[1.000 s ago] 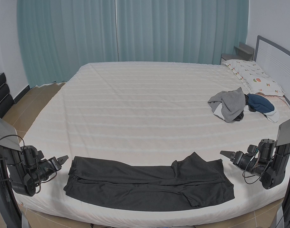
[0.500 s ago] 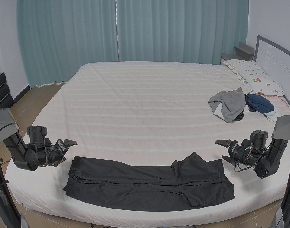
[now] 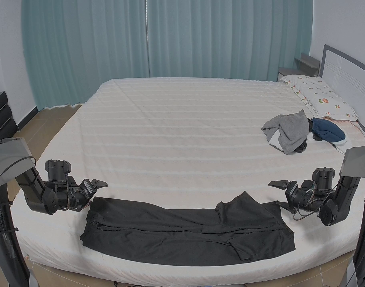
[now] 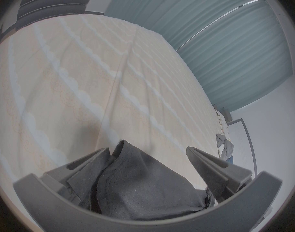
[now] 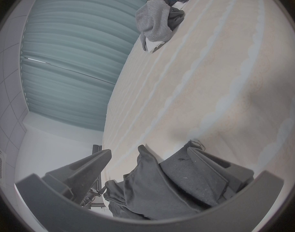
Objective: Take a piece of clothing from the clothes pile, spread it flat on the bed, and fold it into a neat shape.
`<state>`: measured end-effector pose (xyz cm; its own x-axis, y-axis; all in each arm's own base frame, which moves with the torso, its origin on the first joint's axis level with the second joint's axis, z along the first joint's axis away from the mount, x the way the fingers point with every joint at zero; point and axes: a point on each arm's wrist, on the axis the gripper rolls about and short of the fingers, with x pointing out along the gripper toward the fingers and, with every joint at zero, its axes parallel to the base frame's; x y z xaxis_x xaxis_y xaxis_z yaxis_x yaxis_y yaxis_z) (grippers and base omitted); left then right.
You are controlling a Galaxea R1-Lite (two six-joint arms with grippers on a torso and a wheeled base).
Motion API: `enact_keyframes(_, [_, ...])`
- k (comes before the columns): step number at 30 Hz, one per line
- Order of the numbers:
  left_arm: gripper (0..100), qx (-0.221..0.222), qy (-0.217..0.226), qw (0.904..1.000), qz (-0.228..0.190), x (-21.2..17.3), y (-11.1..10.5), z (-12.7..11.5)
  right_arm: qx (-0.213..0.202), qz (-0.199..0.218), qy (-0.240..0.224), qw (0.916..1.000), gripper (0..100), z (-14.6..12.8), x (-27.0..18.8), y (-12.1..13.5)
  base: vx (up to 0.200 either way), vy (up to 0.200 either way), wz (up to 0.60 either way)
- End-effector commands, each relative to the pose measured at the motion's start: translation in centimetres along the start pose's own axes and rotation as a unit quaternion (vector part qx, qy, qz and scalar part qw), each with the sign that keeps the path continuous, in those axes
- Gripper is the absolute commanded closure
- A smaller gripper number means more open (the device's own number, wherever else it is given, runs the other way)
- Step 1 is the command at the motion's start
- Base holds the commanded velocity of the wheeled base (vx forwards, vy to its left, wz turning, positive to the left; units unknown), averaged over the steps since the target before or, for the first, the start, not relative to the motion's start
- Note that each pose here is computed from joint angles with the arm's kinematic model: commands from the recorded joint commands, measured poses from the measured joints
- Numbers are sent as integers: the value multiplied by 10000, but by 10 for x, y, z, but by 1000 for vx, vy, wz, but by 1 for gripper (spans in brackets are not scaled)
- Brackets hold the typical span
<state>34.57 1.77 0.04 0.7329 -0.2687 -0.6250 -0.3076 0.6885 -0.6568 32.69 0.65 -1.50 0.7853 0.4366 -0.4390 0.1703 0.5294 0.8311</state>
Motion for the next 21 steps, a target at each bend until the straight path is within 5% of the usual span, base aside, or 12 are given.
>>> enact_keyframes(1, [0,-23,61,10000,45,3,3,-3,-40,-66,18,10000,0,-1,1,-5,0,0,0])
enact_keyframes(2, [0,-15,61,10000,45,3,3,-3,-92,-86,-2,9999,0,0,1,-6,0,0,0])
enact_keyframes(3, [100,-15,61,10000,45,3,3,-3,-92,-86,-2,9999,0,0,1,-6,0,0,0])
enact_keyframes(21, [100,-215,-143,9994,224,-6,22,0,-328,-228,-31,9992,0,-1,-1,-13,0,0,0])
